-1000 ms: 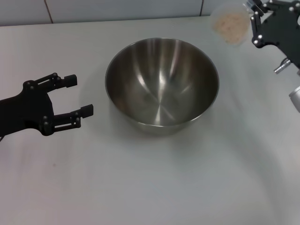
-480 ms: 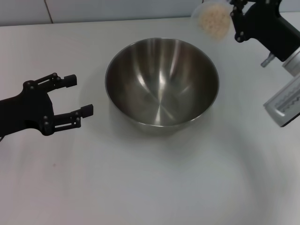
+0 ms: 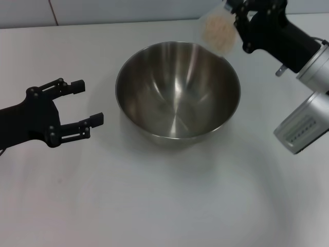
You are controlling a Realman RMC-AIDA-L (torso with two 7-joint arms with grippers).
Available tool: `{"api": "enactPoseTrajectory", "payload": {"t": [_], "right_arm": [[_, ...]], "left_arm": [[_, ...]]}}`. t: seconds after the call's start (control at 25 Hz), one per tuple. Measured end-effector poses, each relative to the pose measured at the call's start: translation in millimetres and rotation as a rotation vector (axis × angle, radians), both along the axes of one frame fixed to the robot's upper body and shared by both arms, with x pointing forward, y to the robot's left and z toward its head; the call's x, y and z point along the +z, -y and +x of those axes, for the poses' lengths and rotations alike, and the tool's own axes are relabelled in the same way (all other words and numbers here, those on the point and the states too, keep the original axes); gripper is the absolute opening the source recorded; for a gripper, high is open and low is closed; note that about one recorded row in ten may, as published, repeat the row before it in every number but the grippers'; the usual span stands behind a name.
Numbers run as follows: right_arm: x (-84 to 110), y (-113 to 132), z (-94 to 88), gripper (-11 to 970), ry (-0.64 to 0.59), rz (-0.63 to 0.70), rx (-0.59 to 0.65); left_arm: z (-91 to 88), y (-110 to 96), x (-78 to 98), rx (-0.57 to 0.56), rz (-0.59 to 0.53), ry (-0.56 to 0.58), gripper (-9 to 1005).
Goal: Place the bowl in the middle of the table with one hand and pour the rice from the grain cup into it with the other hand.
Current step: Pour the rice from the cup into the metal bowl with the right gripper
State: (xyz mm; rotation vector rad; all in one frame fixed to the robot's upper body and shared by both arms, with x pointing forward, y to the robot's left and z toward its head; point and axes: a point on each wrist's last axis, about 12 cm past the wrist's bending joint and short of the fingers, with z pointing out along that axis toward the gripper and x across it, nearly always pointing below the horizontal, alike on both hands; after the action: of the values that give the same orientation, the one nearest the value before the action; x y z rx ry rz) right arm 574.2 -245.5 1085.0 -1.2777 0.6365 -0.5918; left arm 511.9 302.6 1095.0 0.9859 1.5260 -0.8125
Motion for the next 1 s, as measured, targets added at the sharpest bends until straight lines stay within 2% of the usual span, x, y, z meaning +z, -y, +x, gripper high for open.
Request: {"api": "enactPoseTrajectory", "payload": {"t": [0.12,0.32,1.0], "right_arm": [[-5.0,-4,-4.9,6,0.059,-0.094,0.015],[-8.6,-8,-8.5,6,0.132,-0.176,0.013],[-17.9,-19,-16.2,7,0.233,-0.309,0.038]], "left_arm": [[1.0,0,0.4,0.006,0.0,0.003,838],[1.8,0,0.7,0.004,0.0,0.006,838],[3.0,2,0.7,0.01,0.0,0.008,838]]}}
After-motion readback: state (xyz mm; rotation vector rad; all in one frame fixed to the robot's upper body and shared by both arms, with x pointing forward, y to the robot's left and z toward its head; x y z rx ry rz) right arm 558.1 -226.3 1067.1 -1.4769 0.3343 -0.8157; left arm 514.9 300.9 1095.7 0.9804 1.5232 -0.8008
